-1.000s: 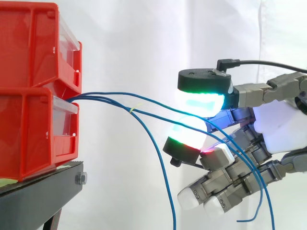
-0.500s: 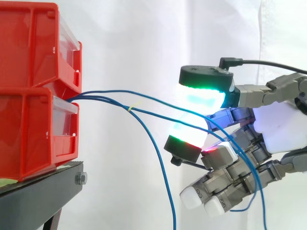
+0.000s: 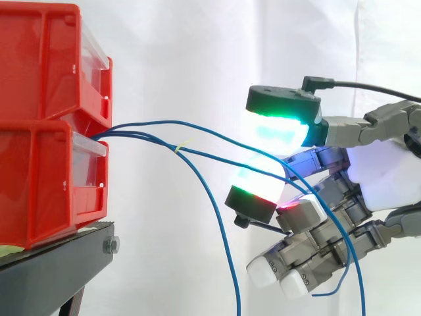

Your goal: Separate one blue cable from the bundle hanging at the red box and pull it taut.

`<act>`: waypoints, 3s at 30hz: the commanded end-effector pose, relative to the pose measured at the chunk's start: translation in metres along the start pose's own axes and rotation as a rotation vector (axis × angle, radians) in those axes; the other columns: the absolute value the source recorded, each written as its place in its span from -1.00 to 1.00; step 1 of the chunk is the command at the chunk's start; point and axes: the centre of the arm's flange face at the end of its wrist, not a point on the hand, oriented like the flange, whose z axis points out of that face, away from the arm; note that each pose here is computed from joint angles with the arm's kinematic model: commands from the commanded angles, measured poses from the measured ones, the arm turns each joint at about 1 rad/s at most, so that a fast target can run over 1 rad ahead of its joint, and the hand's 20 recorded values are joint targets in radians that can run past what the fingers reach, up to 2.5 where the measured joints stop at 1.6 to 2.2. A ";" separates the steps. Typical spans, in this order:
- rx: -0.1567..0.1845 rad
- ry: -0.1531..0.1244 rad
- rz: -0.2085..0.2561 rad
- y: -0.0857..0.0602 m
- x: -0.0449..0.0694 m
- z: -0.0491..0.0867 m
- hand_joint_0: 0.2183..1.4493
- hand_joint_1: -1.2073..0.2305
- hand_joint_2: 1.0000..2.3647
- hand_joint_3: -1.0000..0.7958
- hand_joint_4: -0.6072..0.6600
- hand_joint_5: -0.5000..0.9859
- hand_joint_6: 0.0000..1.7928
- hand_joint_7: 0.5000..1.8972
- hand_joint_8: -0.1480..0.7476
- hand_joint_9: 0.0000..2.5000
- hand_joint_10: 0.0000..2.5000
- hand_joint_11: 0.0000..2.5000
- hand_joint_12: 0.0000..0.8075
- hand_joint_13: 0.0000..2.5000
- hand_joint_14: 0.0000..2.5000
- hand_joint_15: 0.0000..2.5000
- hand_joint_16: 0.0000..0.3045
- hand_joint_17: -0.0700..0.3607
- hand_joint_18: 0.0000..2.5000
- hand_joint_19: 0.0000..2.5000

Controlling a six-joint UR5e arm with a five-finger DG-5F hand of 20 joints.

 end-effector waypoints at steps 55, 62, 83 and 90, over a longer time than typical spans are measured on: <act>-0.055 0.004 0.022 0.004 0.006 0.006 -0.40 -0.29 -0.97 -0.08 0.05 -0.53 0.03 0.01 -0.04 -0.30 -0.98 -0.49 -0.14 -0.50 -0.99 -0.72 -0.67 -0.15 -0.60 -0.65; -0.073 0.003 0.061 -0.006 0.009 0.015 -0.38 -0.29 -0.97 -0.09 0.03 -0.53 0.03 -0.02 -0.05 -0.28 -0.98 -0.32 -0.14 -0.41 -0.98 -0.61 -0.68 -0.16 -0.58 -0.66; -0.092 0.069 0.123 -0.032 0.014 0.015 -0.34 -0.28 -0.97 -0.14 0.02 -0.56 0.04 -0.11 -0.07 -0.20 -0.99 0.07 -0.16 -0.08 -0.99 0.13 -0.69 -0.18 -0.42 -0.44; -0.090 0.071 0.123 -0.031 0.013 0.015 -0.33 -0.27 -0.97 -0.16 0.04 -0.56 0.04 -0.13 -0.05 -0.20 -0.99 0.09 -0.30 0.02 -0.77 0.24 -0.72 -0.23 -0.27 -0.21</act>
